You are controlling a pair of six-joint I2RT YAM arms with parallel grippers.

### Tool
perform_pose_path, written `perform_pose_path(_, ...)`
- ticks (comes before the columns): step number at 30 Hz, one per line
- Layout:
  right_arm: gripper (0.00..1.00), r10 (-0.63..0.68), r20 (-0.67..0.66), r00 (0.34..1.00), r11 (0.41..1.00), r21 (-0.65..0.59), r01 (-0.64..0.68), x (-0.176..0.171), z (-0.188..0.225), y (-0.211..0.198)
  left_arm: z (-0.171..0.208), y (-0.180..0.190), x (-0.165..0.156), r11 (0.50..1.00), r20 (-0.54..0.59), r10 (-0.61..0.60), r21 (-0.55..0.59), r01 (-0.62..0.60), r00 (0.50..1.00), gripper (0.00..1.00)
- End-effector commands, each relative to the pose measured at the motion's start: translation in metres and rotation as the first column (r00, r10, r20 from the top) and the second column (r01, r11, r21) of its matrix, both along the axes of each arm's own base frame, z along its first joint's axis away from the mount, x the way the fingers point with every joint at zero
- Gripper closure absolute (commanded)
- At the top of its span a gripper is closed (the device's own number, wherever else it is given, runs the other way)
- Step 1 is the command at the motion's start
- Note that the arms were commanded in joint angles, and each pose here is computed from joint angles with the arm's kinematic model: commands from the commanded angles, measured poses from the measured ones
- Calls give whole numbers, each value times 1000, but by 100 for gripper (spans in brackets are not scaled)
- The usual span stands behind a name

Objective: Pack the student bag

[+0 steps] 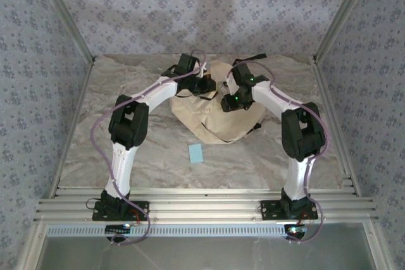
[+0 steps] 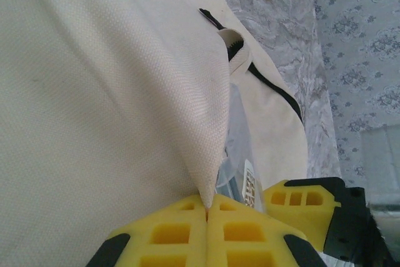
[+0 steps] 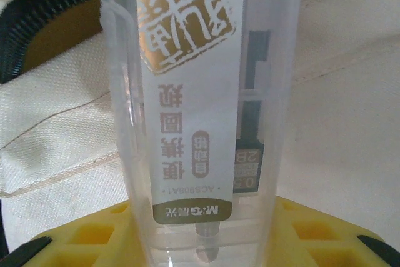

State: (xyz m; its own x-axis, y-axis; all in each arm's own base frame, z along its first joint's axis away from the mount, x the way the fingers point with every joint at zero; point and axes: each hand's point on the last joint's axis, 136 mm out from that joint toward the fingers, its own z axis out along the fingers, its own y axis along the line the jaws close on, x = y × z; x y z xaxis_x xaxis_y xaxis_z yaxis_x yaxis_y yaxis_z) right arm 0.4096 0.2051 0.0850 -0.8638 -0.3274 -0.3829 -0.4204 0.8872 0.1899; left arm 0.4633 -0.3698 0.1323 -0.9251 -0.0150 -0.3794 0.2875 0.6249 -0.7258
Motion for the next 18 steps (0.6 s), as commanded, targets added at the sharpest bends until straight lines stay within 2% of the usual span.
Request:
perform_pose_path(1, 56, 141, -71, 987, 990, 38, -139, -20, -10, 27, 18, -11, -12, 998, 25, -50, -43, 51, 998, 100)
perform_pose_path(8, 56, 119, -108, 987, 993, 36, -115, -44, -19, 20, 20, -7, -5, 998, 25, -27, -54, 28, 999, 100)
perform_pose_path(18, 57, 130, -116, 985, 991, 51, -125, -46, -10, 21, 32, -5, -5, 997, 45, -17, -70, 20, 999, 100)
